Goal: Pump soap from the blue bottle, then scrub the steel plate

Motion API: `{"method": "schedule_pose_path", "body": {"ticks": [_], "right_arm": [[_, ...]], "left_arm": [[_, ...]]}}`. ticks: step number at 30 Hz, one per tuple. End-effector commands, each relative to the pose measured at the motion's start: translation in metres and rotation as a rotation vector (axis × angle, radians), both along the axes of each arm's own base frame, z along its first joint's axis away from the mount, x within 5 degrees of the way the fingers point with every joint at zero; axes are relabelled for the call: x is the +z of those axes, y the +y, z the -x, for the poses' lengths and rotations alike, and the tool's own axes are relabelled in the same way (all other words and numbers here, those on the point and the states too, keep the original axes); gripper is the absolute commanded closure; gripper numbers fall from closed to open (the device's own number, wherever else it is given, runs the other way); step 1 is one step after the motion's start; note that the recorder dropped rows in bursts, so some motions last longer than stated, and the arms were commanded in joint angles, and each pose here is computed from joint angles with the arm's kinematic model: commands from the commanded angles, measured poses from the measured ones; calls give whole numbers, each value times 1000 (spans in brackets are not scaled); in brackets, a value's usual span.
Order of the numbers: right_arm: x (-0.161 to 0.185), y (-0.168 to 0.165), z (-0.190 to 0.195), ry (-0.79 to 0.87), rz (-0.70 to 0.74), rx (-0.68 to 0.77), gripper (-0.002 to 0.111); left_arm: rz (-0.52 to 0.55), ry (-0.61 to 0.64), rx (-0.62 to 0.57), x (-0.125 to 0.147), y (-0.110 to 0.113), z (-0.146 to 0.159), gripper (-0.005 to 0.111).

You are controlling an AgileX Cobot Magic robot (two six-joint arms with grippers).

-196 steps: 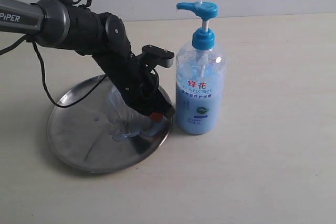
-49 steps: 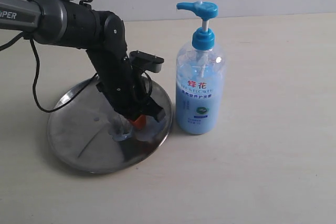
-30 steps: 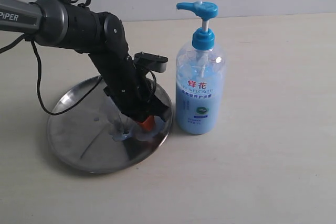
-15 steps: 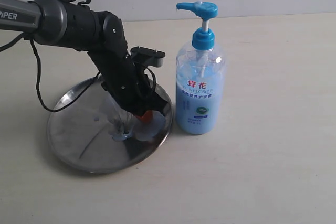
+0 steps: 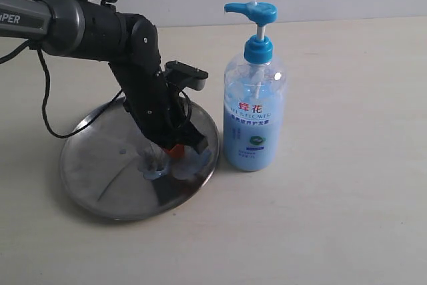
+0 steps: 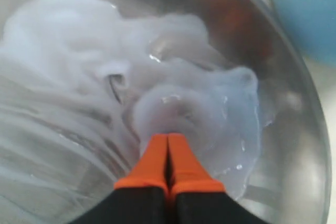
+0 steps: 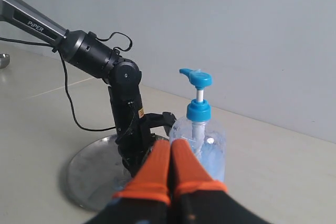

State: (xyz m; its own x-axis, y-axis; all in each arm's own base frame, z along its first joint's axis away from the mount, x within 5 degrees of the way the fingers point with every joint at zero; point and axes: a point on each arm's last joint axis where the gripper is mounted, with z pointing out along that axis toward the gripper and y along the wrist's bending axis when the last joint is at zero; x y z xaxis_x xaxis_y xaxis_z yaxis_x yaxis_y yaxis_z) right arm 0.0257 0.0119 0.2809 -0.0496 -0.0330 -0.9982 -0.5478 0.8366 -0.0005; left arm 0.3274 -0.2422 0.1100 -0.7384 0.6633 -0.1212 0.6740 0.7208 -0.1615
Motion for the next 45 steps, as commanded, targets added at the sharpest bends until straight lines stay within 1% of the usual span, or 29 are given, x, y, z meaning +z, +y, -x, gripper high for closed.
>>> {"method": "schedule_pose_path", "body": {"ticks": [1,4,5,8,10,13,15,17,21,24,26,28,30,32,34,36,42,45], "right_arm": [[-2,0,0,-1,-1,3,108],[-2,0,0,-1,-1,3,108],[-2,0,0,-1,-1,3,108],[-2,0,0,-1,-1,3,108],[-2,1,0,0,-2,4,108],[-2,1,0,-2,-3,4,108],[-2,1,0,-2,-3,4,108],[-2,1,0,-2,-3,4,108],[-2,1,0,-2,-3,4,108],[-2,1,0,-2,-3,4,108],[-2,1,0,0,-6,6,108],[-2,1,0,2,-9,7,108],[-2,1,0,2,-9,7,108],[-2,1,0,2,-9,7,108],[-2,1,0,2,-9,7,108],[-2,1,0,2,-9,7,108],[-2,1,0,1,-7,6,108],[-2,1,0,-1,-8,6,108]], "left_arm": [[55,-22,66,-1,-4,-3,107],[80,13,29,0,-9,2,107],[64,42,-17,-1,-9,7,107],[12,72,-66,-1,-4,10,107],[-46,60,-91,-3,1,9,107],[-106,-26,-43,-4,6,1,107],[-86,-67,-18,-3,4,-3,107],[-38,-122,35,-2,0,-9,107],[23,-110,89,-1,-6,-9,107],[67,-31,43,-1,-10,-1,107],[74,21,-2,0,-10,5,107],[28,35,-55,-1,-6,7,107],[-4,20,-71,-2,-3,5,107],[-22,-10,-40,-3,1,1,107],[11,-102,52,-2,3,-12,107],[44,-152,87,0,0,-18,107],[70,-199,113,1,0,-23,107],[70,-201,156,1,11,-31,107]]}}
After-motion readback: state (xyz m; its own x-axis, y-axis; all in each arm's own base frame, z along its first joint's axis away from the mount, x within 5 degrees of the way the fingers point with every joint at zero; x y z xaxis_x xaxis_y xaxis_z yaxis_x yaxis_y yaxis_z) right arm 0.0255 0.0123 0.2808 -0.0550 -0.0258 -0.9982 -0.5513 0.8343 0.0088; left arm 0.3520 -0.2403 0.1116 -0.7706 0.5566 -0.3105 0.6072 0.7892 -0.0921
